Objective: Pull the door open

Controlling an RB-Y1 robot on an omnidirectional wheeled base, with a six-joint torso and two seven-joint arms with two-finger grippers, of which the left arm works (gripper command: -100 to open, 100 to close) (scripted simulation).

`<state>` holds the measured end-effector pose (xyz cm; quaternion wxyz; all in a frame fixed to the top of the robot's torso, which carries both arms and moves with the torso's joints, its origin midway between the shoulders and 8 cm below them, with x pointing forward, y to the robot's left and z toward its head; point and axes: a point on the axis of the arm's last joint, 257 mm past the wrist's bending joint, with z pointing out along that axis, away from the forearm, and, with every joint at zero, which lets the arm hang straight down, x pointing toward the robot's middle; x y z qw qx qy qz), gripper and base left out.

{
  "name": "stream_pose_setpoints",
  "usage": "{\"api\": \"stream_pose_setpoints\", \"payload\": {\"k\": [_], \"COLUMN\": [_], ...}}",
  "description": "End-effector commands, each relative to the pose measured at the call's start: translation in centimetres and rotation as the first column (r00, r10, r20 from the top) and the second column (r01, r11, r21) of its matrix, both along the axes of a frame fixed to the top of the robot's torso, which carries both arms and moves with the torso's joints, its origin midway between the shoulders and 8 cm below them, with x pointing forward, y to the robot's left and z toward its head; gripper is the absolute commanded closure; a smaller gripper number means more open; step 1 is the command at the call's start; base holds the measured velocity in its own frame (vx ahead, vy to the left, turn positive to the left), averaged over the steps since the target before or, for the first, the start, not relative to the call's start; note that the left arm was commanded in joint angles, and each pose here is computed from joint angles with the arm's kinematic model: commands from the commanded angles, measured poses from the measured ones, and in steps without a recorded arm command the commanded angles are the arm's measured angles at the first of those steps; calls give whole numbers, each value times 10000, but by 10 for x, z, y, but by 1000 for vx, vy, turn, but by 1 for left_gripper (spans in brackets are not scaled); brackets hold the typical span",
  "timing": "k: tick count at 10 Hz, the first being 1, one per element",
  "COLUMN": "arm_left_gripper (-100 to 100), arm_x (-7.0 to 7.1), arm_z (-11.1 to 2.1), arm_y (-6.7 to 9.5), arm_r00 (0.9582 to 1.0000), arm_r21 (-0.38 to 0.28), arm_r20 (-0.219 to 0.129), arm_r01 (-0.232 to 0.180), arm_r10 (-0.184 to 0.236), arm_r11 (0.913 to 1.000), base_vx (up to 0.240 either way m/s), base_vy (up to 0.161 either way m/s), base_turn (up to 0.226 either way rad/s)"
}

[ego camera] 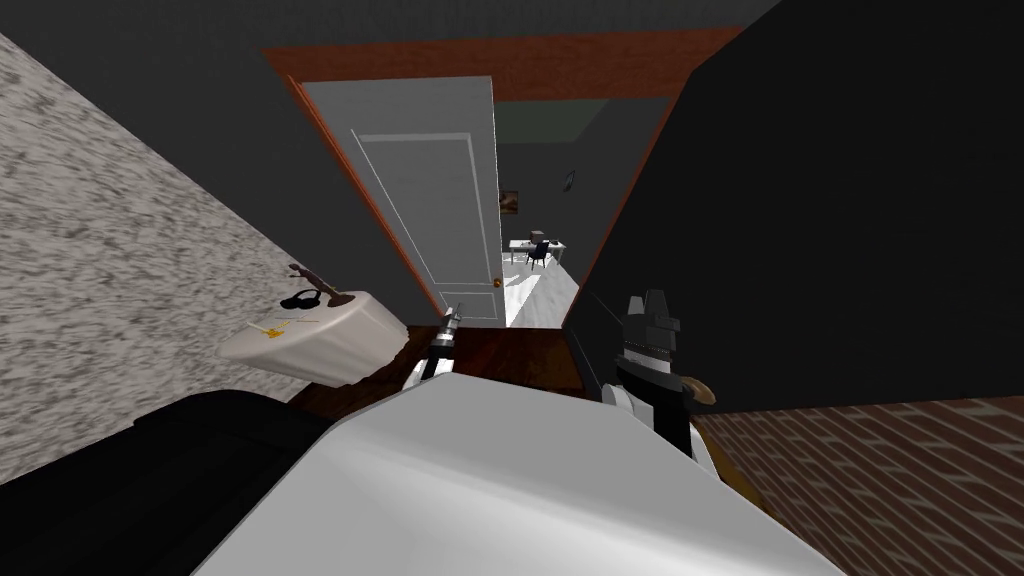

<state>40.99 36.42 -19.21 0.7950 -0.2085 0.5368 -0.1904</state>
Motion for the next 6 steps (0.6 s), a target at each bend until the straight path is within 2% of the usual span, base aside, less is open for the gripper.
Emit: {"api": "stream_pose_setpoints", "payload": {"k": [1, 3, 6], "arm_left_gripper": [-100, -100, -100], "arm_x": [-1, -2, -3], "arm_z": [-12, -26, -47], "arm_y": [4, 10, 16], "arm_r00": [9994, 9974, 9917], "arm_r21": [424, 894, 1577], "arm_r20": [-246, -529, -934], "arm_r01": [-219, -447, -731], "arm_r10": [230, 496, 885], "arm_r11": [9989, 9950, 9848], "base_vx": [98, 101, 106], "base_vy": [-13, -28, -17], "base_turn": [-46, -45, -43]}}
